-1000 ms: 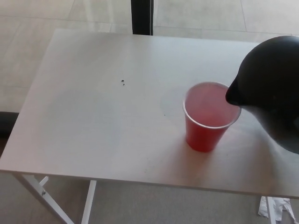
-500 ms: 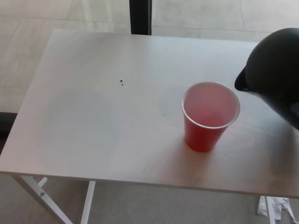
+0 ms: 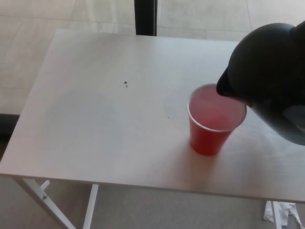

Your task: The robot uses its right hand to lift up a kettle kept on the middle of the desk by its handle and tilt it into a glass kept next to it to pour out water

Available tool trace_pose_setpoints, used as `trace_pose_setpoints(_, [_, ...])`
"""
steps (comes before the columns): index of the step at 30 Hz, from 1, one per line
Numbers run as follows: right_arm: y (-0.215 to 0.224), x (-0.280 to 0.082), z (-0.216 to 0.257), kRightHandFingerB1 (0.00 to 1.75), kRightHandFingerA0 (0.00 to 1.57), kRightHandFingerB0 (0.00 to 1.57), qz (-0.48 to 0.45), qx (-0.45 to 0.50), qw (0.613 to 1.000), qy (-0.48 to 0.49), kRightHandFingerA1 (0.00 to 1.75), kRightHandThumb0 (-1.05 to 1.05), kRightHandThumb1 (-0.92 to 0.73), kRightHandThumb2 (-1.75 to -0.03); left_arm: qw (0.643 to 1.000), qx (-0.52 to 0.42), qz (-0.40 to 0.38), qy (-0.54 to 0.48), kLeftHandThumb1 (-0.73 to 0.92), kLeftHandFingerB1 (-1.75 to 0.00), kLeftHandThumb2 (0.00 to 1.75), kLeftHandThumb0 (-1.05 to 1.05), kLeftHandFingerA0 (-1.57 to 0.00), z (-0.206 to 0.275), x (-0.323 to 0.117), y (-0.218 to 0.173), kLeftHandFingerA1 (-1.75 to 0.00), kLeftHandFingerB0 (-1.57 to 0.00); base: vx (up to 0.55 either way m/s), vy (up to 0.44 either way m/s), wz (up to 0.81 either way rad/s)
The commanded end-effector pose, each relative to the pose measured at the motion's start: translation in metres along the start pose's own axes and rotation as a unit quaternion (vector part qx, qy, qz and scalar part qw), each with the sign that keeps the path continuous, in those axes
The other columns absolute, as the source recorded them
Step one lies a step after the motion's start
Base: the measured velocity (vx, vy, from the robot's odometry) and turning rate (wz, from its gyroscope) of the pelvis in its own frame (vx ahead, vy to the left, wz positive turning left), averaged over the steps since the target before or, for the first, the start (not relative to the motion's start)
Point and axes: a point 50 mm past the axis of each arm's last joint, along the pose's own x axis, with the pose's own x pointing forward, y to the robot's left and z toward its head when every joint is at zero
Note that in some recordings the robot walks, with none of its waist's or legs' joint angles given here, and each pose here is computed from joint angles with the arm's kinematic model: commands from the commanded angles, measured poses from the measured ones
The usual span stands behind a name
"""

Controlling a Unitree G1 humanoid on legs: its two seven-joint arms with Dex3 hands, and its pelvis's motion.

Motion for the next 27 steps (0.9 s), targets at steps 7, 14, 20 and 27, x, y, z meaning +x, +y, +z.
trace_pose_setpoints(7, [-0.007, -0.003, 0.016, 1.57, 0.97, 0.84, -0.020, -0.027, 0.998, -0.049, 1.75, -0.24, -0.33, -1.32, 1.000, 0.018, 0.002, -0.010, 0.92, -0.37, 0.68, -0.85, -0.41, 0.010, 0.000, 0.004, -0.49, -0.29, 0.00, 0.000, 0.00])
trace_pose_setpoints(14, [0.005, -0.007, 0.031, 1.29, 1.26, 1.02, -0.001, -0.029, 0.997, -0.069, 1.45, -0.25, -0.39, -1.20, 1.000, 0.023, 0.005, -0.011, 0.92, -0.37, 0.71, -0.83, -0.41, 0.011, 0.001, 0.004, -0.47, -0.28, 0.00, 0.000, 0.00])
trace_pose_setpoints(20, [0.011, -0.013, 0.042, 1.27, 1.24, 1.01, 0.013, -0.053, 0.994, -0.091, 1.44, -0.28, -0.39, -1.20, 1.000, 0.016, 0.005, -0.011, 0.92, -0.38, 0.71, -0.83, -0.42, 0.011, 0.002, 0.003, -0.49, -0.28, 0.00, 0.000, 0.00])
trace_pose_setpoints(27, [0.013, -0.012, 0.042, 1.25, 1.23, 1.00, 0.019, -0.126, 0.987, -0.095, 1.43, -0.27, -0.39, -1.22, 1.000, 0.018, 0.007, -0.015, 0.92, -0.39, 0.71, -0.84, -0.44, 0.012, 0.001, 0.004, -0.51, -0.29, 0.00, 0.000, 0.00])
